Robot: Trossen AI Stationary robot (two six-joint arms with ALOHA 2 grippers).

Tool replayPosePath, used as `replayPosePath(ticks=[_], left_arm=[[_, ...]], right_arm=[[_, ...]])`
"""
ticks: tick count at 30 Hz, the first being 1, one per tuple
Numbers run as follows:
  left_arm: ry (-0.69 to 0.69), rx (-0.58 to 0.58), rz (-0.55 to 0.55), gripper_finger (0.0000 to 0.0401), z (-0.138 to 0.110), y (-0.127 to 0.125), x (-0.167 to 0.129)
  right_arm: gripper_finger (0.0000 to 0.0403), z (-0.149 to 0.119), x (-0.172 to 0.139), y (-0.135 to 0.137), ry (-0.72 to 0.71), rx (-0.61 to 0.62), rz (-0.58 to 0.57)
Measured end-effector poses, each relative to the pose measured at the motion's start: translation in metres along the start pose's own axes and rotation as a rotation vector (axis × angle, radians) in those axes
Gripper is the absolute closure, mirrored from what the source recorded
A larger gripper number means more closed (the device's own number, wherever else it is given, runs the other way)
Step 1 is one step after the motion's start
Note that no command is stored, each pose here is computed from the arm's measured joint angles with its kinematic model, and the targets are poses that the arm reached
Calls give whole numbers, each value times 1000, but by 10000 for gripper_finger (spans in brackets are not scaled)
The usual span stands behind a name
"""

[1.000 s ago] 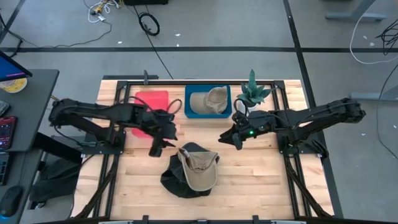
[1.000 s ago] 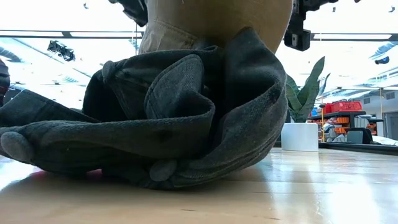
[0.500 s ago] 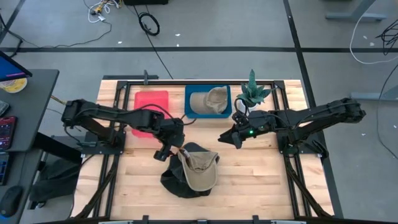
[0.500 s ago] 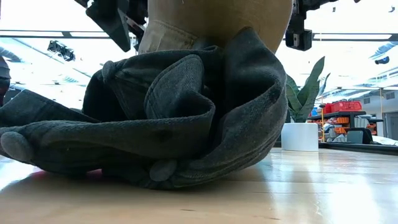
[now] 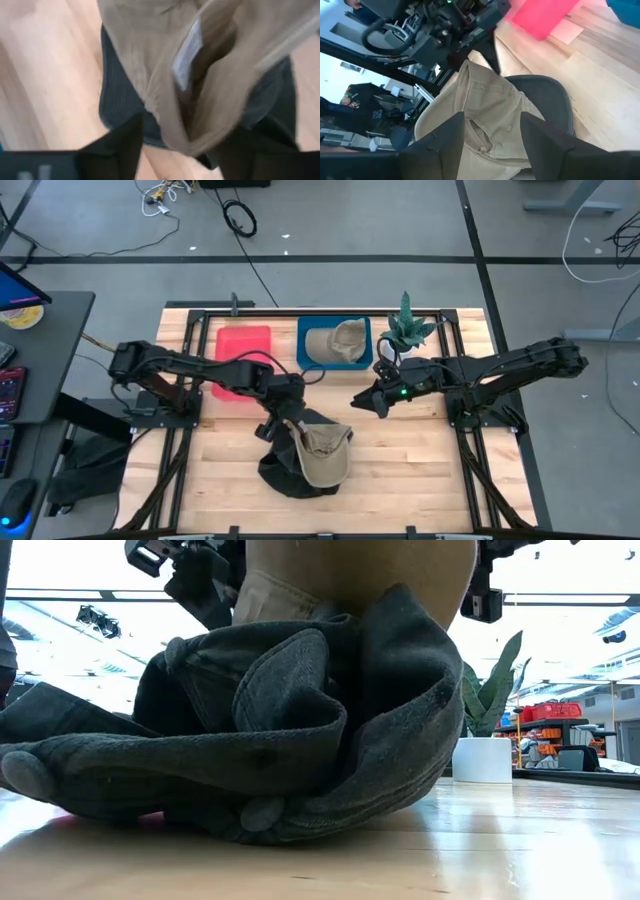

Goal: Pick & Place hat
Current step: Put the brown cap into the blue bin

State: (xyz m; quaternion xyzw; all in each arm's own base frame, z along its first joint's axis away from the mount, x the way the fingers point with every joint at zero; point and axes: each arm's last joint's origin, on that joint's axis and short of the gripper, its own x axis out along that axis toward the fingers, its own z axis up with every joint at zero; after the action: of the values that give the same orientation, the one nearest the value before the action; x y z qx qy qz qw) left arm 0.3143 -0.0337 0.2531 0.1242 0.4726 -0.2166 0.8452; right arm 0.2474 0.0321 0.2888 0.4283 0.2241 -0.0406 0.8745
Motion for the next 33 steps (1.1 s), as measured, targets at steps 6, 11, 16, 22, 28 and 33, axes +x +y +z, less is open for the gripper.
replayPosePath(ticks=[6,11,16,22,28,33], left_arm=[[-51,5,-73,360,3,-2,-1],[-52,-80,-90,395,3,-2,-1],[-71,-156,-86,397,4,-4,-12],[-226,-236,-13,398,28,1,-61],[-455,-283,231,399,58,10,-139],[-637,-309,446,400,69,15,-210]], right_arm=[[208,0,0,-1,-17,23,-15],[208,0,0,-1,-17,23,-15],[208,0,0,0,-12,22,-10],[208,0,0,8,13,27,89],[208,1,-2,23,-11,-24,238],[208,0,-3,27,-25,-70,265]])
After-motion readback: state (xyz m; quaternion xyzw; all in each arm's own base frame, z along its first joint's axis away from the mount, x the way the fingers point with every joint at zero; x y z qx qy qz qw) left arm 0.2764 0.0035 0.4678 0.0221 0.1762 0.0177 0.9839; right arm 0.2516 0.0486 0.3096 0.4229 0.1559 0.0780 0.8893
